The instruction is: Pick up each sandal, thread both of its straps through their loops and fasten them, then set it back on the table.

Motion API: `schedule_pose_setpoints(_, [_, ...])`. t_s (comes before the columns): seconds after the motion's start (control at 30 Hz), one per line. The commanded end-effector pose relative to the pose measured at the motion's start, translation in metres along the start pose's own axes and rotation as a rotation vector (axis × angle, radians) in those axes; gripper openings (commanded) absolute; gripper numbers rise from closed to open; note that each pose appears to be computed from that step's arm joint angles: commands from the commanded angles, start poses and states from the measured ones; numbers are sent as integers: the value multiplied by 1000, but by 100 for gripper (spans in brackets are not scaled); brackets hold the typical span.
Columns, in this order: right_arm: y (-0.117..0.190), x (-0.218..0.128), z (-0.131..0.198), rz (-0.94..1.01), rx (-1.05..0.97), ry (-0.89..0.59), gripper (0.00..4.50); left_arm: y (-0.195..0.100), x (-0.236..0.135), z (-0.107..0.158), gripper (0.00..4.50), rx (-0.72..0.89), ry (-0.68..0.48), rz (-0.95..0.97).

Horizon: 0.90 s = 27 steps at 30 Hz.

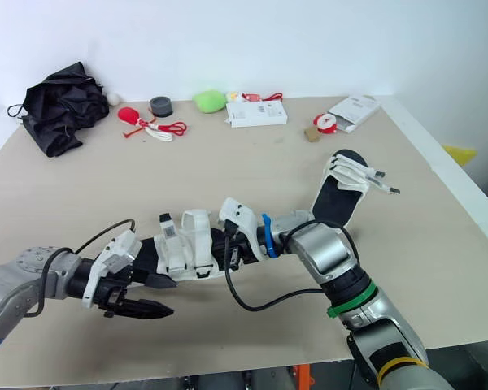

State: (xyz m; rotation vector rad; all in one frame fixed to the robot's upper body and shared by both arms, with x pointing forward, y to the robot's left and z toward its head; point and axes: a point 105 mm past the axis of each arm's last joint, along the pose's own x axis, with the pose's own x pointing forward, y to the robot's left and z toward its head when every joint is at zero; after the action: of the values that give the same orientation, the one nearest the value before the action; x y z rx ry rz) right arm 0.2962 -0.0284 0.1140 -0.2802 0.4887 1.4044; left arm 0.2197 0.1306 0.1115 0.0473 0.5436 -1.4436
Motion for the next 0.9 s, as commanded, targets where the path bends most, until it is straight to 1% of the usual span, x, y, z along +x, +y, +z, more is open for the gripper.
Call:
schedule_pose_setpoints(0.03, [0,1,-8,-7,24,20,0,-1,4,1,313,35,-11,14])
schedule_pose_setpoints(0.13, [0,1,-8,-8,25,20,0,-3,7,3,313,41,-28,9])
schedule_pose_setpoints(0.43, [2,2,-9,-5,27,17,0,21,6,13,313,52,-107,145])
schedule_pose_setpoints(0.73, [3,2,-8,-2,25,17,0,15,11,16,313,44,-123,109])
schedule_pose_setpoints(0.83, [3,3,-9,1,24,20,0,8,19,32,313,14,-195,73])
schedule_pose_setpoints(0.9, [4,3,-9,2,23,20,0,-4,19,38,313,-16,-219,5])
